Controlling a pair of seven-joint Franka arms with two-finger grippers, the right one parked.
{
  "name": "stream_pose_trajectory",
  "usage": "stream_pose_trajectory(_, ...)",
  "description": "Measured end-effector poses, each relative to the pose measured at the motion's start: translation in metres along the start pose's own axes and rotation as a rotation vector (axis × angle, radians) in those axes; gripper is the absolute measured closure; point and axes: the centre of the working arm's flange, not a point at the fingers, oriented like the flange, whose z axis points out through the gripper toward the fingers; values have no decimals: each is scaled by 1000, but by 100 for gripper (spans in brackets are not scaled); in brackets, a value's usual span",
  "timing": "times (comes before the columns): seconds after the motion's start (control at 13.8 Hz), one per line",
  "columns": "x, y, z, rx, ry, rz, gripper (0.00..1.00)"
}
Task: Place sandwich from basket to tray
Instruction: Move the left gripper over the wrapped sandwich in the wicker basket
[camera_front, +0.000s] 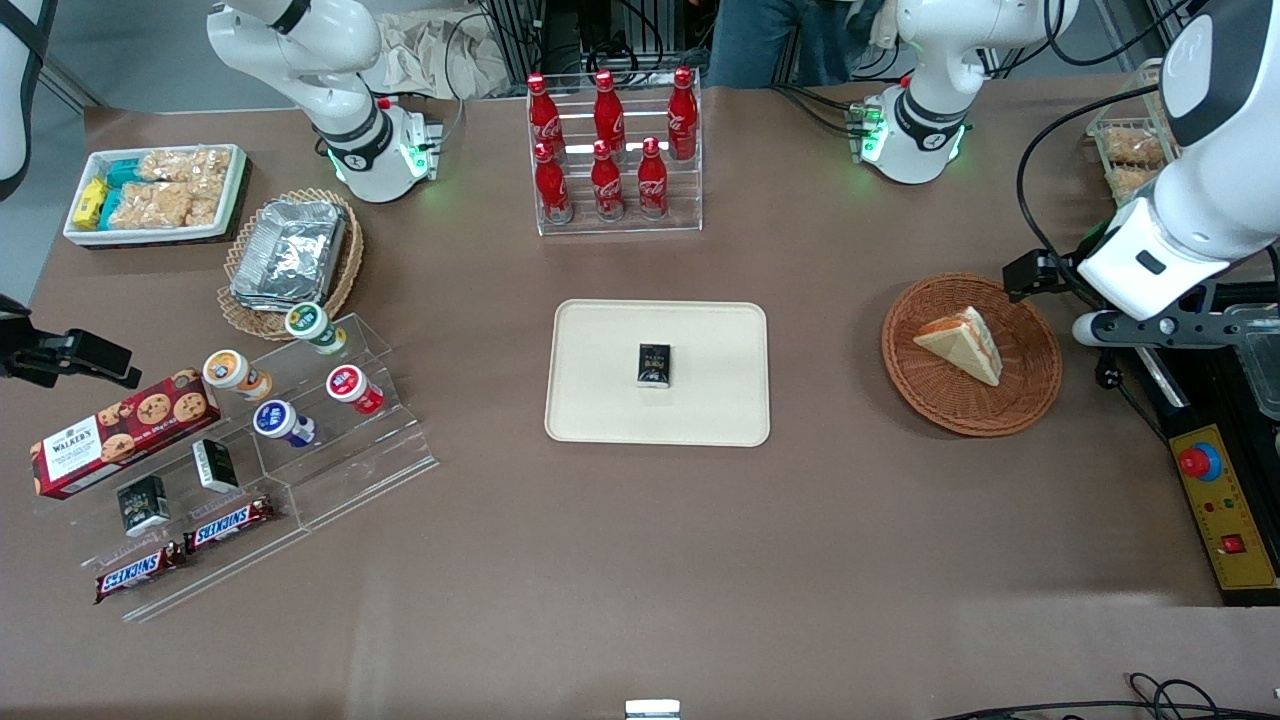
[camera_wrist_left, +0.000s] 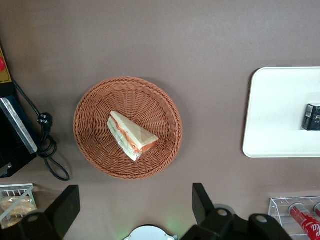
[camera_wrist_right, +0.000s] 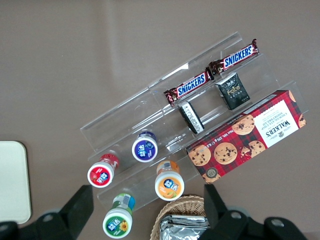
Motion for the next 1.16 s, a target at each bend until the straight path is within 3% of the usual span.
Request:
stream_pose_trajectory(0.51,-2,-10,5,7,-17,-38,0)
stream_pose_trajectory(0.65,-12,-31,13,6,-32,-142,0)
stream_pose_trajectory(1.16,-108,-49,50,6,-15,-665,0)
